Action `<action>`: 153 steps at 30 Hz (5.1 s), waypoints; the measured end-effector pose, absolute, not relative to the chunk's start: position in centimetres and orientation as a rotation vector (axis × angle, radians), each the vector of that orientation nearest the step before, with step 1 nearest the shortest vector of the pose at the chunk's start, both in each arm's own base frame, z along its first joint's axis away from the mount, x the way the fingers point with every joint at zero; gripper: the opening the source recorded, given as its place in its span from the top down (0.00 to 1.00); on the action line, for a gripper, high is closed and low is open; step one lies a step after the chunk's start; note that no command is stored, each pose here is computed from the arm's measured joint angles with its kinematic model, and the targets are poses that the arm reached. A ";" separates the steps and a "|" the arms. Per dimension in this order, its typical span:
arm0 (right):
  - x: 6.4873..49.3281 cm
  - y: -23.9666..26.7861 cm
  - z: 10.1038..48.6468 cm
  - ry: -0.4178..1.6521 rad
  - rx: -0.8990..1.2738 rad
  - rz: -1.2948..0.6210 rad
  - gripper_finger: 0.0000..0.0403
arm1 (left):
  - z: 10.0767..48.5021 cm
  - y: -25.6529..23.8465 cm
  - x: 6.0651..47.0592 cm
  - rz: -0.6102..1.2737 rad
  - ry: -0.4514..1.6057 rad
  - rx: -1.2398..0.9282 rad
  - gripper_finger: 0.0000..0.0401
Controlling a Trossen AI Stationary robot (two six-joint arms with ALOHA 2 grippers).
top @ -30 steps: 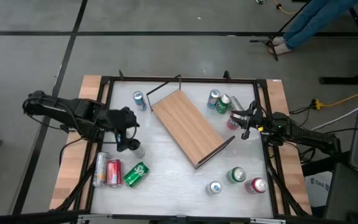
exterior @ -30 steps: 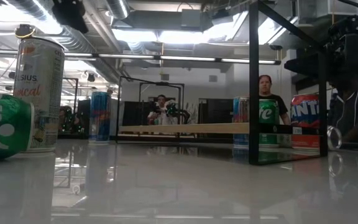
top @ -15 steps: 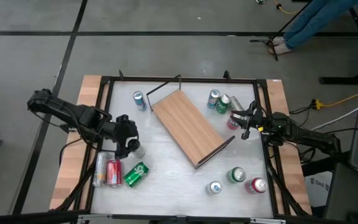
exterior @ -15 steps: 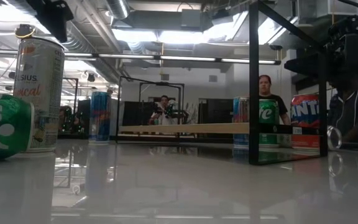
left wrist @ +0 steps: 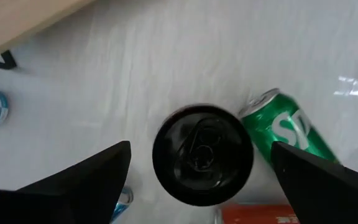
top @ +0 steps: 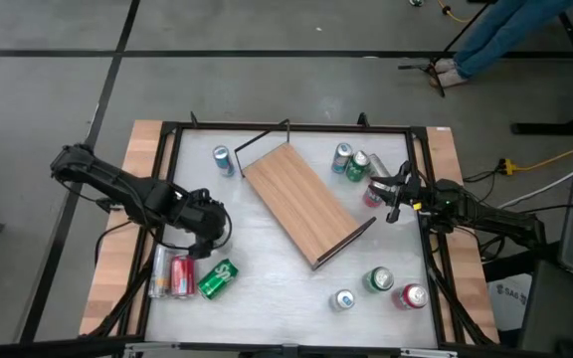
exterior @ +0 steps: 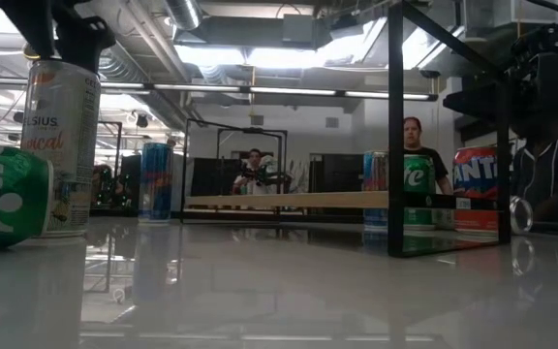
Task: Place canned beverage on shelf
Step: Put the middle white yellow soda can on the shelf
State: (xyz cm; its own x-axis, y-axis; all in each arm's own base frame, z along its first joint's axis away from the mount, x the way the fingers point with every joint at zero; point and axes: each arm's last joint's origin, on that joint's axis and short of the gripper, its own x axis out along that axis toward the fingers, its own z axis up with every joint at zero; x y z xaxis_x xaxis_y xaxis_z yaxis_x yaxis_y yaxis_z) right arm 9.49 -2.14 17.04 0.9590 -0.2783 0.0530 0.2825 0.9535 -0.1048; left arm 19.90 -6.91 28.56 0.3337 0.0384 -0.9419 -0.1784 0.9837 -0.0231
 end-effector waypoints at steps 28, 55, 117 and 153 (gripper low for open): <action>9.5 -2.1 17.0 -0.037 -0.112 -0.285 0.74 | 26.7 -7.5 21.4 0.169 1.307 -0.097 0.05; 9.5 -2.1 17.0 -0.037 -0.112 -0.285 0.74 | 26.7 -8.1 21.1 0.147 1.306 -0.061 0.22; 9.5 -2.1 17.0 -0.037 -0.112 -0.285 0.74 | 30.7 11.2 28.2 0.255 1.178 0.106 0.41; 9.5 -2.1 17.0 -0.038 -0.112 -0.285 0.74 | 30.5 11.5 28.5 0.290 1.174 0.126 0.31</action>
State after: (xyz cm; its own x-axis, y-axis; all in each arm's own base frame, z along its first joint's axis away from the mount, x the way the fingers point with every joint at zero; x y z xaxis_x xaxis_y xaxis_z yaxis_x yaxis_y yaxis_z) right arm 9.49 -2.14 17.05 0.9591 -0.2781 0.0528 0.2823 0.9536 -0.1048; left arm 28.47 11.50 30.51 0.3549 0.2886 -0.8892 -0.1586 0.9559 0.2470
